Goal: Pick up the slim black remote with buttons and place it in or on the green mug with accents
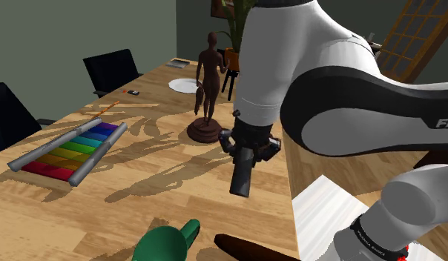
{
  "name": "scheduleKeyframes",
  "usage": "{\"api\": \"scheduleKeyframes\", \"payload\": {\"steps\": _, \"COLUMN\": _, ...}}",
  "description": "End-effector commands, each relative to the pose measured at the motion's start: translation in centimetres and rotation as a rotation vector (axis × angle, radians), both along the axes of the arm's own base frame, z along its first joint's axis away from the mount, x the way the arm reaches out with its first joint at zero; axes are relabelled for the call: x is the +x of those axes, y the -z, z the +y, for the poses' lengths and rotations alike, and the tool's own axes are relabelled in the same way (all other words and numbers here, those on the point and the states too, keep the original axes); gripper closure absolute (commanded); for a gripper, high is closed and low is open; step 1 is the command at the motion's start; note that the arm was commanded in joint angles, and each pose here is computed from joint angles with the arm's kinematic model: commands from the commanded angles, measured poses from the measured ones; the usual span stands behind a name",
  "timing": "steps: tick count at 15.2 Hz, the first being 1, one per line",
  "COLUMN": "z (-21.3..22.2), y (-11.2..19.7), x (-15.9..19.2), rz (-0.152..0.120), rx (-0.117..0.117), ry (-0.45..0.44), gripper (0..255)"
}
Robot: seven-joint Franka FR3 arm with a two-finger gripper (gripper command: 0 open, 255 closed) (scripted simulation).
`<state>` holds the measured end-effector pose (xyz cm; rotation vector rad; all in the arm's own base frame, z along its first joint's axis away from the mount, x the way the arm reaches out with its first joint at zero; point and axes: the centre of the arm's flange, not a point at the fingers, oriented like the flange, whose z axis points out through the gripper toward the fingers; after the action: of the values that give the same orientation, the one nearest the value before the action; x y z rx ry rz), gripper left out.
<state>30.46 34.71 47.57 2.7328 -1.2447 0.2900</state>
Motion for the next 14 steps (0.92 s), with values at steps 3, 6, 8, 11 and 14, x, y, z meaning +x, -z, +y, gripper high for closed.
{"api": "scheduleKeyframes", "payload": {"steps": 3, "z": 5.3, "y": 0.1, "x": -0.8, "rz": 0.000, "rx": 0.002, "ry": 0.001, "gripper": 255}}
{"api": "scheduleKeyframes", "payload": {"steps": 6, "z": 9.2, "y": 0.3, "x": -1.5, "rz": 0.000, "rx": 0.002, "ry": 0.001, "gripper": 255}}
{"api": "scheduleKeyframes", "payload": {"steps": 8, "z": 11.8, "y": 0.4, "x": -1.9, "rz": 0.000, "rx": 0.002, "ry": 0.001, "gripper": 255}}
{"api": "scheduleKeyframes", "payload": {"steps": 11, "z": 15.7, "y": 0.5, "x": -2.6, "rz": 0.000, "rx": 0.002, "ry": 0.001, "gripper": 255}}
{"api": "scheduleKeyframes", "payload": {"steps": 14, "z": 19.6, "y": 0.7, "x": -3.2, "rz": 0.000, "rx": 0.002, "ry": 0.001, "gripper": 255}}
